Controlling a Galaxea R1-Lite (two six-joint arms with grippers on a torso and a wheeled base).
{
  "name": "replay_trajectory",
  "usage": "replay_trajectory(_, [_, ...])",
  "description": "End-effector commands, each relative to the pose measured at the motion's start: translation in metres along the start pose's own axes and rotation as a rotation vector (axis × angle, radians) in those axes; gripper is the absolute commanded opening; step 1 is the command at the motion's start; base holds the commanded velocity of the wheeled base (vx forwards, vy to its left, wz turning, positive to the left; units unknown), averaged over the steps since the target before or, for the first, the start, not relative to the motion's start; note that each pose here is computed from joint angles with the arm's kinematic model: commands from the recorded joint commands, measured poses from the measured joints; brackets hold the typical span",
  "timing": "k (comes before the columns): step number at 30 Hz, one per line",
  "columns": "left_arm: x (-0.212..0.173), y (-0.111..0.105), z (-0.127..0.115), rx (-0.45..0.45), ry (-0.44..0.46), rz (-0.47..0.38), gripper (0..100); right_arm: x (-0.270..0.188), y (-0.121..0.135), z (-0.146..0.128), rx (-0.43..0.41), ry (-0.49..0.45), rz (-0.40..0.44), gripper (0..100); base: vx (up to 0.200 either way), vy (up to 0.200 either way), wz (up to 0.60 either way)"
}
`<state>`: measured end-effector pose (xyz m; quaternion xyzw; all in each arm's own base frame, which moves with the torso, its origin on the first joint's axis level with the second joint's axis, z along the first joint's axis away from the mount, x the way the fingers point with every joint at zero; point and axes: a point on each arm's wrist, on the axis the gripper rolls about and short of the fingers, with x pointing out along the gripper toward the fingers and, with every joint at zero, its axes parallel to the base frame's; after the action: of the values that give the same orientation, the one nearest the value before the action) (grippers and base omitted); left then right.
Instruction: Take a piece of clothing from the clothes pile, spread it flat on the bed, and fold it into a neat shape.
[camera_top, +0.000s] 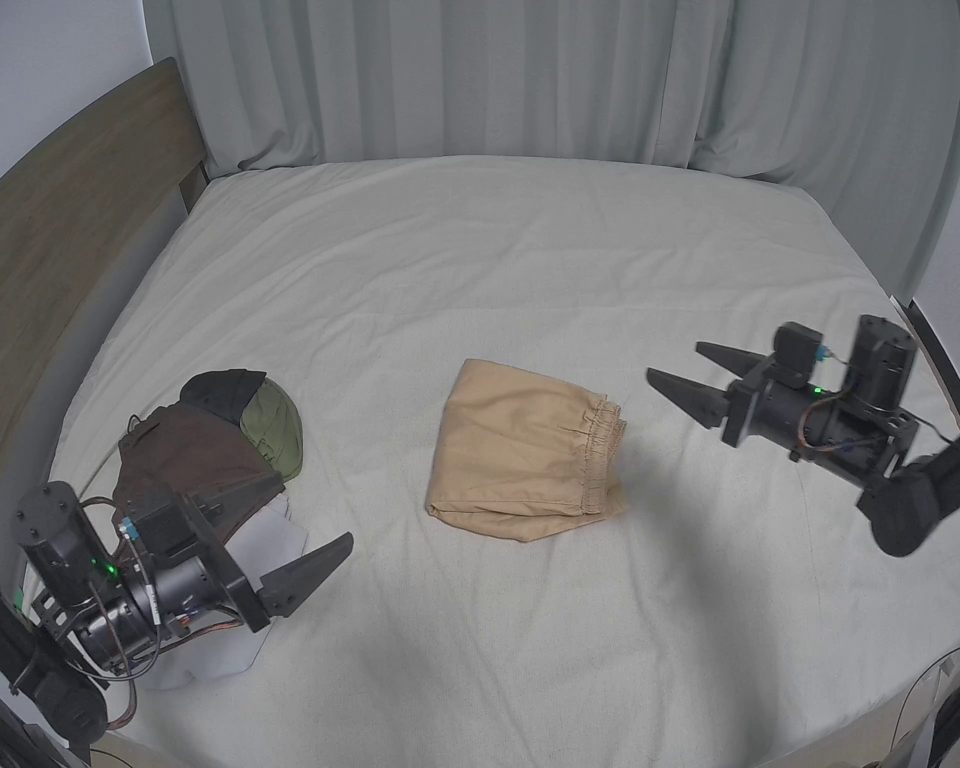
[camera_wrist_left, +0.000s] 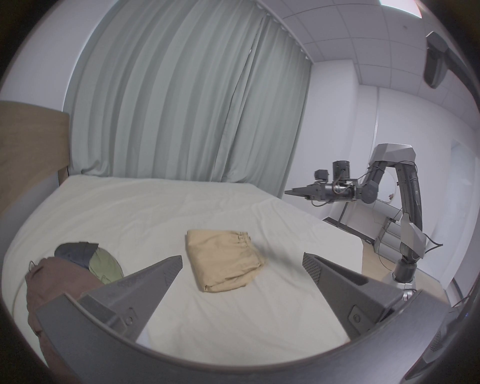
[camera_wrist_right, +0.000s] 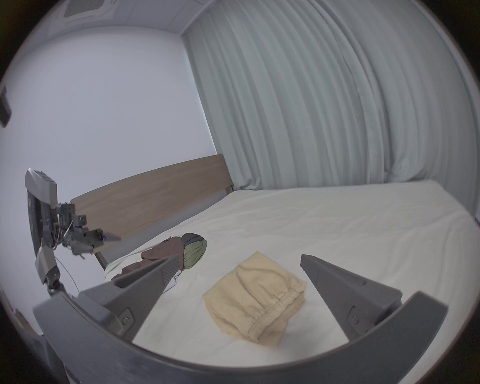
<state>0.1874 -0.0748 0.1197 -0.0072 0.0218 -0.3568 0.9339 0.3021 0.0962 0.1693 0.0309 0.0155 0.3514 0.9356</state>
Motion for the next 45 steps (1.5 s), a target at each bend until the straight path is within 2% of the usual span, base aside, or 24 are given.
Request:
replay_trajectory(1, [-0.072,-0.027,0.045,0.121,-0.265,0.070,100,-0.138,0.051,0.029,-0.202,-0.117,-0.092,100,0.000,0.000,0.00])
replay_trajectory(3, [-0.094,-0.030,0.050,0.138,-0.298,0.150,100,-0.165,0.062,0.037,-0.245,-0.192,-0.118,100,0.000,0.000,0.00])
replay_trajectory(4, [-0.098,-0.031,0.050,0.141,-0.299,0.162,100,-0.170,0.064,0.040,-0.256,-0.210,-0.125,100,0.000,0.000,0.00])
replay_trajectory(8, [-0.130,-0.040,0.041,0.120,-0.251,0.274,100,-0.200,0.080,0.047,-0.315,-0.312,-0.152,100,0.000,0.000,0.00])
replay_trajectory(11, [-0.137,-0.044,0.037,0.113,-0.234,0.296,100,-0.207,0.085,0.048,-0.326,-0.335,-0.157,100,0.000,0.000,0.00])
replay_trajectory(12, [-0.152,-0.051,0.030,0.101,-0.210,0.342,100,-0.221,0.092,0.050,-0.353,-0.381,-0.184,100,0.000,0.000,0.00])
replay_trajectory(16, [-0.173,-0.063,0.027,0.093,-0.207,0.401,100,-0.241,0.103,0.039,-0.376,-0.418,-0.210,100,0.000,0.000,0.00])
replay_trajectory(22, [-0.195,-0.079,0.012,0.079,-0.176,0.405,100,-0.266,0.120,0.005,-0.389,-0.443,-0.218,100,0.000,0.000,0.00])
replay_trajectory(29, [-0.203,-0.084,-0.009,0.076,-0.169,0.406,100,-0.290,0.136,-0.014,-0.397,-0.488,-0.258,100,0.000,0.000,0.00])
replay_trajectory(37, [-0.202,-0.084,-0.021,0.065,-0.159,0.408,100,-0.308,0.148,-0.048,-0.363,-0.433,-0.271,100,0.000,0.000,0.00])
replay_trajectory(41, [-0.199,-0.081,-0.031,0.058,-0.142,0.409,100,-0.310,0.151,-0.061,-0.356,-0.402,-0.322,100,0.000,0.000,0.00])
replay_trajectory(43, [-0.199,-0.081,-0.033,0.051,-0.129,0.410,100,-0.309,0.149,-0.069,-0.318,-0.341,-0.333,100,0.000,0.000,0.00])
replay_trajectory(45, [-0.199,-0.081,-0.033,0.050,-0.128,0.410,100,-0.309,0.149,-0.069,-0.315,-0.335,-0.333,100,0.000,0.000,0.00])
